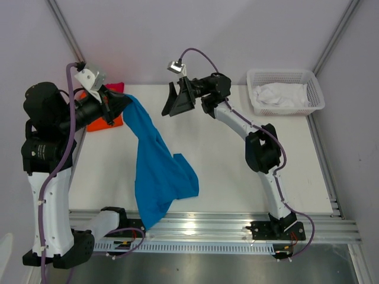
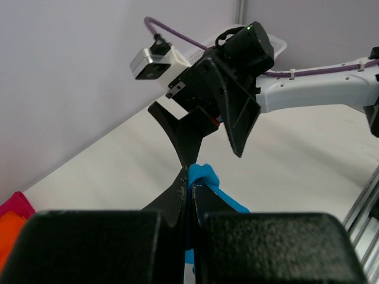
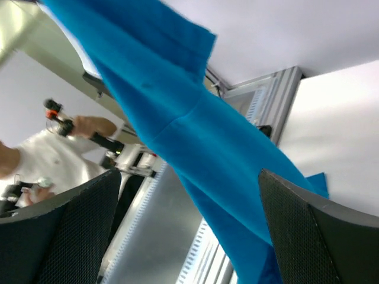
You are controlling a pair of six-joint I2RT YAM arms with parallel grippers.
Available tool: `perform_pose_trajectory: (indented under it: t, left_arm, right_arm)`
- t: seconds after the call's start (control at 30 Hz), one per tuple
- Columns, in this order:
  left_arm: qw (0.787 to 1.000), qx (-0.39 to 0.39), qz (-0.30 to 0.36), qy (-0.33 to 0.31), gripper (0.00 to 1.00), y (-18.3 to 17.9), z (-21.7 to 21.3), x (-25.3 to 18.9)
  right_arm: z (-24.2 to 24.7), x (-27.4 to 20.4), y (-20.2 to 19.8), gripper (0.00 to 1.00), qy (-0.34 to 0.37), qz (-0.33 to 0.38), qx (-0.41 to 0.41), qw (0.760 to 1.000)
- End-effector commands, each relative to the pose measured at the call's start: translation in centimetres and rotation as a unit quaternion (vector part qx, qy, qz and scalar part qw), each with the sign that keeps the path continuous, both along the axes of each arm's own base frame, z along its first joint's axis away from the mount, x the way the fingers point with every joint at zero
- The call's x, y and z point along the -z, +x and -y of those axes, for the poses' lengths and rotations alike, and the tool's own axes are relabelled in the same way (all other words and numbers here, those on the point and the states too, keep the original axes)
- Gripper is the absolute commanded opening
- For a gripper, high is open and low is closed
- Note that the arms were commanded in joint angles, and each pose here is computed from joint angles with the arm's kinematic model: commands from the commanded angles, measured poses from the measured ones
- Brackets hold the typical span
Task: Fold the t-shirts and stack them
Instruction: Flatten the tshirt out
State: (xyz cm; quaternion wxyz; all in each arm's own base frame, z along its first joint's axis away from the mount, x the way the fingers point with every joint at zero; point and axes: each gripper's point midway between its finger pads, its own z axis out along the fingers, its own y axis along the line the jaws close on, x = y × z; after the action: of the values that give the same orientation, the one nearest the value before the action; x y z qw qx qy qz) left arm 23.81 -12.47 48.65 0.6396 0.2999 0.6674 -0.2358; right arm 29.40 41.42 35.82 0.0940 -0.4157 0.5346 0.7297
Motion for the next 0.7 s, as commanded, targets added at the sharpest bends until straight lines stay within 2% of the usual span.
perform_pose_trajectory:
  t: [0.0, 0.1, 0.13, 0.17, 0.2, 0.23, 0.27, 0.3, 0.33, 0.4, 0.43, 0.53, 0.67]
  left_arm:
    - [1.0, 0.0, 0.02, -0.007, 0.0, -0.3, 0.0, -0.9]
    - [1.0, 0.0, 0.02, -0.007, 0.0, -0.2, 0.0, -0.8]
    - [1.0, -0.001, 0.021, -0.007, 0.0, -0.1, -0.1, -0.8]
    - [1.0, -0.001, 0.019, -0.008, 0.0, -0.1, -0.1, -0.7]
    - [1.0, -0.001, 0.019, -0.008, 0.0, -0.1, -0.1, -0.6]
    - [1.0, -0.001, 0.019, -0.008, 0.0, -0.1, -0.1, -0.6]
    - [1.0, -0.002, 0.017, -0.008, 0.0, 0.0, -0.1, -0.4]
    - [1.0, -0.001, 0.018, -0.008, 0.0, 0.0, -0.1, -0.5]
    - [1.0, -0.003, 0.017, -0.008, 0.0, 0.1, -0.1, -0.4]
    - [1.0, -0.001, 0.013, -0.008, 0.0, 0.4, 0.0, -0.2]
    - [1.0, -0.003, 0.015, -0.009, 0.0, 0.5, -0.1, -0.3]
    - [1.0, 0.001, 0.011, -0.013, 0.0, 0.7, 0.1, 0.0]
    - [1.0, 0.001, 0.005, -0.012, 0.0, 1.1, 0.1, 0.6]
  right_arm:
    - [2.7, -4.6, -4.0, 0.99, 0.095, 0.187, -0.008, 0.978]
    - [3.1, -5.9, -3.1, 0.99, 0.136, 0.257, 0.031, 0.956]
    - [3.0, -3.9, -2.4, 0.99, 0.066, 0.171, 0.047, 0.982]
    - [2.6, -3.4, -1.5, 0.99, 0.117, 0.302, 0.069, 0.944]
    - [1.8, -2.1, -0.3, 0.99, 0.085, 0.338, 0.105, 0.931]
    - [2.6, -1.7, -2.1, 0.99, 0.023, 0.338, 0.096, 0.936]
    - [2.0, -0.8, -1.9, 0.99, 0.036, 0.441, 0.083, 0.893]
    - [1.8, -1.0, -2.8, 0.99, 0.022, 0.477, 0.086, 0.874]
    - [0.7, 1.9, -3.4, 0.99, -0.016, 0.505, 0.085, 0.859]
    - [0.4, 2.5, -4.8, 0.99, -0.025, 0.563, 0.075, 0.823]
    - [0.0, 4.6, -5.7, 0.99, -0.06, 0.578, 0.059, 0.812]
    - [-0.5, 6.5, -5.6, 0.99, -0.095, 0.618, 0.062, 0.778]
    - [-0.3, 5.4, -5.0, 0.99, -0.086, 0.579, 0.089, 0.806]
